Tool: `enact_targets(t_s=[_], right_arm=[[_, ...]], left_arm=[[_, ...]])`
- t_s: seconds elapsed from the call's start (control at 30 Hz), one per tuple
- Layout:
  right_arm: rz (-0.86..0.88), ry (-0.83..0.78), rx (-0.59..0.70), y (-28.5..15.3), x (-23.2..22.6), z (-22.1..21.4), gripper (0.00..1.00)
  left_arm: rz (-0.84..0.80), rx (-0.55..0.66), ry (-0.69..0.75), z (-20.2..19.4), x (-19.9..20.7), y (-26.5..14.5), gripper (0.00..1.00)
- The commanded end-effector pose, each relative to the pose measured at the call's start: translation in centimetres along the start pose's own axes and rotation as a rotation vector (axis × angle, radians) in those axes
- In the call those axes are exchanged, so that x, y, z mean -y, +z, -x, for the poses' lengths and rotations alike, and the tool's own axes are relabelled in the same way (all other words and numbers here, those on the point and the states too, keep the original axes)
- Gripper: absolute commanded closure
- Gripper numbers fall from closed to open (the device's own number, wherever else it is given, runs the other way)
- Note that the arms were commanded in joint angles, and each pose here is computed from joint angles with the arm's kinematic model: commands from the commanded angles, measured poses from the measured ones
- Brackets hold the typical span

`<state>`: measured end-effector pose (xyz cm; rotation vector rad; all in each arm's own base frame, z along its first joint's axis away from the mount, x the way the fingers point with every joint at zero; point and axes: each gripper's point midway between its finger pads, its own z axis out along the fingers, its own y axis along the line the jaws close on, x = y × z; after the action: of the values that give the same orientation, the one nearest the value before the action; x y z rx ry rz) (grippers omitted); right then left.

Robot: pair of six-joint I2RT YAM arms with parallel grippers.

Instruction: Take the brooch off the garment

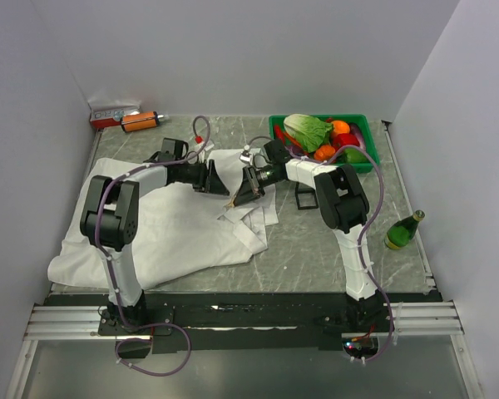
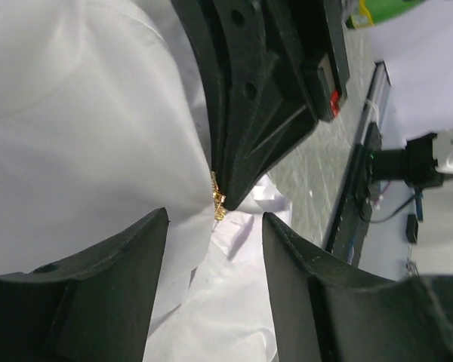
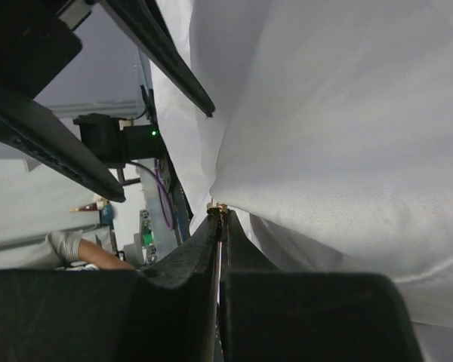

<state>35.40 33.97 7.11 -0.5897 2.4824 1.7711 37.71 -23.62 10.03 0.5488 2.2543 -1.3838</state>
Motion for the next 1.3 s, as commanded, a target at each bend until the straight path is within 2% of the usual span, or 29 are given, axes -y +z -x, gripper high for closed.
enact_targets(t_s=[0.0, 0.43, 0.6, 0.87, 1.13, 1.27], right_arm=[[0.086, -0.155, 0.018, -1.3, -3.7, 1.6, 1.0], [0.078, -0.206, 0.003, -1.2, -3.0, 1.3, 1.0], [0.044, -0.245, 0.003, -1.3, -3.0, 1.5, 1.0], [0.01, -0.276, -0.006, -0.7, -3.0, 1.3, 1.0], [0.018, -0.277, -0.001, -0.6, -3.5, 1.5, 1.0], [0.022, -0.27, -0.002, -0.4, -3.6, 1.4, 1.0]], left_arm=[[-0.146, -0.061, 0.059, -1.3, 1.5, 0.8, 0.42], [-0.247, -0.124, 0.054, -3.4, 0.6, 1.8, 0.54], [-0.226, -0.107, 0.03, -3.0, 0.1, 2.1, 0.63], [-0.248, -0.091, -0.039, -2.4, 0.4, 2.5, 0.65], [-0.241, -0.102, -0.015, -2.3, 0.0, 3.0, 0.7], [-0.23, -0.102, 0.002, -2.1, -0.1, 3.3, 0.76]])
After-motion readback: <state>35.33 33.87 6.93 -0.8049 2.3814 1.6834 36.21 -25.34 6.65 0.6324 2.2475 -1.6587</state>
